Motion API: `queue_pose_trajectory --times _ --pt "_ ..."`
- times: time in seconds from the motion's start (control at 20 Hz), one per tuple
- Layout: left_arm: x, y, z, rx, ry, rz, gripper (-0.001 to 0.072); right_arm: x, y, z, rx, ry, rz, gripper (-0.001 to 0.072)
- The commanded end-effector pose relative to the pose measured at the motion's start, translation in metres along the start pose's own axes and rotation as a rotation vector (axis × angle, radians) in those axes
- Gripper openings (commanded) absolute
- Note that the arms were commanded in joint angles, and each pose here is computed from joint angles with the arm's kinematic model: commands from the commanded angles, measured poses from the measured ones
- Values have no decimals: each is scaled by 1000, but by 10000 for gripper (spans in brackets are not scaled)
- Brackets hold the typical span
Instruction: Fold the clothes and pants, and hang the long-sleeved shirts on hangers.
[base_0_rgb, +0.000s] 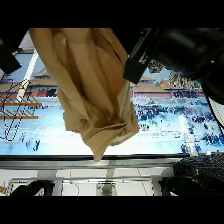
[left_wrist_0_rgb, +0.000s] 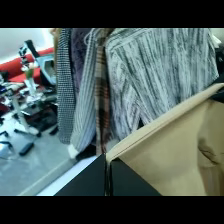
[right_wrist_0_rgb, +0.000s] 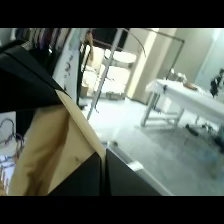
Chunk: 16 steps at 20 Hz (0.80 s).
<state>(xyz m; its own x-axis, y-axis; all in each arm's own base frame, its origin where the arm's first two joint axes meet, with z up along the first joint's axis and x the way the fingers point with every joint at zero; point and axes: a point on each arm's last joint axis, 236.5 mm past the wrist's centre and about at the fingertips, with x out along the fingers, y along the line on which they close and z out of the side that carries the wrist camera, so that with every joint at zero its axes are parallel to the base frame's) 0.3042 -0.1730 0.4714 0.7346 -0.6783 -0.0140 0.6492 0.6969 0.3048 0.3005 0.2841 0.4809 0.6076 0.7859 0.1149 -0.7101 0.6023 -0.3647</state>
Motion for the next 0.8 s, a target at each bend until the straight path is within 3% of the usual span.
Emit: queue_pose_trajectory --times 0.0,0.2,0.5,0.75 --pt "16 44 -36 71 138 122 25 -4 -43 -70 68 271 -144 33" --pt "58 42 -169 -161 488 13 25 -12 -77 -202 258 625 -200 32" --pt "80 -14 -377 -457 897 -160 25 -8 -17 -365 463 911 -84 32" --pt "84 -42 -416 -522 934 -189 27 -10 30 -422 496 1003 -6 32"
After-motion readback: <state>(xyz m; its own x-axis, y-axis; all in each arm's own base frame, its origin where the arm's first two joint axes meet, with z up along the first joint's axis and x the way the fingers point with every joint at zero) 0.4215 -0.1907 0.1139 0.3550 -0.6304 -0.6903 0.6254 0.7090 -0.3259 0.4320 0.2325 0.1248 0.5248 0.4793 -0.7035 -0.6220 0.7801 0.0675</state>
